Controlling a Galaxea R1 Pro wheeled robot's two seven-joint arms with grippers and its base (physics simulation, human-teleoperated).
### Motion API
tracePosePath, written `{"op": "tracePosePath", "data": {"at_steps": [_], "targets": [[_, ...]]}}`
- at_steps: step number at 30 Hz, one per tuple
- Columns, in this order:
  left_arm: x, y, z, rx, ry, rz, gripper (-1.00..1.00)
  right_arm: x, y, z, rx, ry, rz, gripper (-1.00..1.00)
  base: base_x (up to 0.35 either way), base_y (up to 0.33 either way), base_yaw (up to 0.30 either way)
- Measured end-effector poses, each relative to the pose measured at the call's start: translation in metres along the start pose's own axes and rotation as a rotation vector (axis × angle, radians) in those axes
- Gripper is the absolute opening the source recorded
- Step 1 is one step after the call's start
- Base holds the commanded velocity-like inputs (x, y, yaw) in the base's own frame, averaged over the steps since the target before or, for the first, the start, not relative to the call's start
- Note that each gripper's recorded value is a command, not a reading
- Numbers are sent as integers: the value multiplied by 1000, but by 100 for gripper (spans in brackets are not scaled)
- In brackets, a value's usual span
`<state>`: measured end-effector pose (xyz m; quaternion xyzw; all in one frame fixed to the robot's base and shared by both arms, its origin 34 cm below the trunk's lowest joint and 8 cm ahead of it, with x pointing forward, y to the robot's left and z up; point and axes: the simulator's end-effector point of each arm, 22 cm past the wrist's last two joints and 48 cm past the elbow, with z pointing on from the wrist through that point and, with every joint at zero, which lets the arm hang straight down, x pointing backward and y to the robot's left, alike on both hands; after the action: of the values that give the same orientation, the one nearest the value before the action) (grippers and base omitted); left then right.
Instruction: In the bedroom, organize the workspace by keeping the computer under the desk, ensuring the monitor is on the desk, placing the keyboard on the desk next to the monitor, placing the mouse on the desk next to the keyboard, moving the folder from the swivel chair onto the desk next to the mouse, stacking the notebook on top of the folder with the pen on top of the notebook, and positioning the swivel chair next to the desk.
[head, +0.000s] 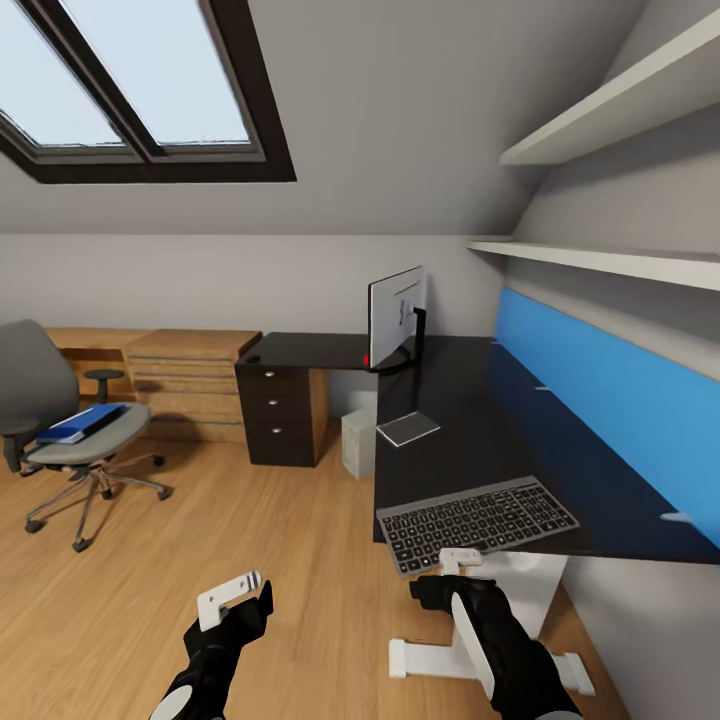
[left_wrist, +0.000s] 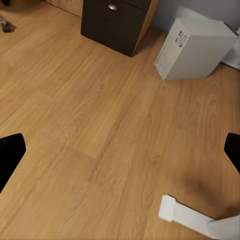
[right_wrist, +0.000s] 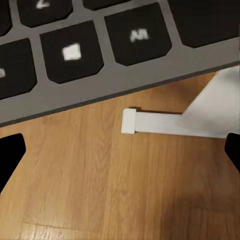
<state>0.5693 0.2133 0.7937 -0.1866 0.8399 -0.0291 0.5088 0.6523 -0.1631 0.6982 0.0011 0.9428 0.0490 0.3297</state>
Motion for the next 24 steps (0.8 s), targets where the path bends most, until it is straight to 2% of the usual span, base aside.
{"op": "tracePosePath", "data": {"at_steps": [17,24], "targets": [[0,-1,0,0,1,0,100,0,0,0,0,-1,0,100,168,0,0],[1,-1,0,1,2,1,100,0,0,0,-1,0,0,100,37,0,0]]}}
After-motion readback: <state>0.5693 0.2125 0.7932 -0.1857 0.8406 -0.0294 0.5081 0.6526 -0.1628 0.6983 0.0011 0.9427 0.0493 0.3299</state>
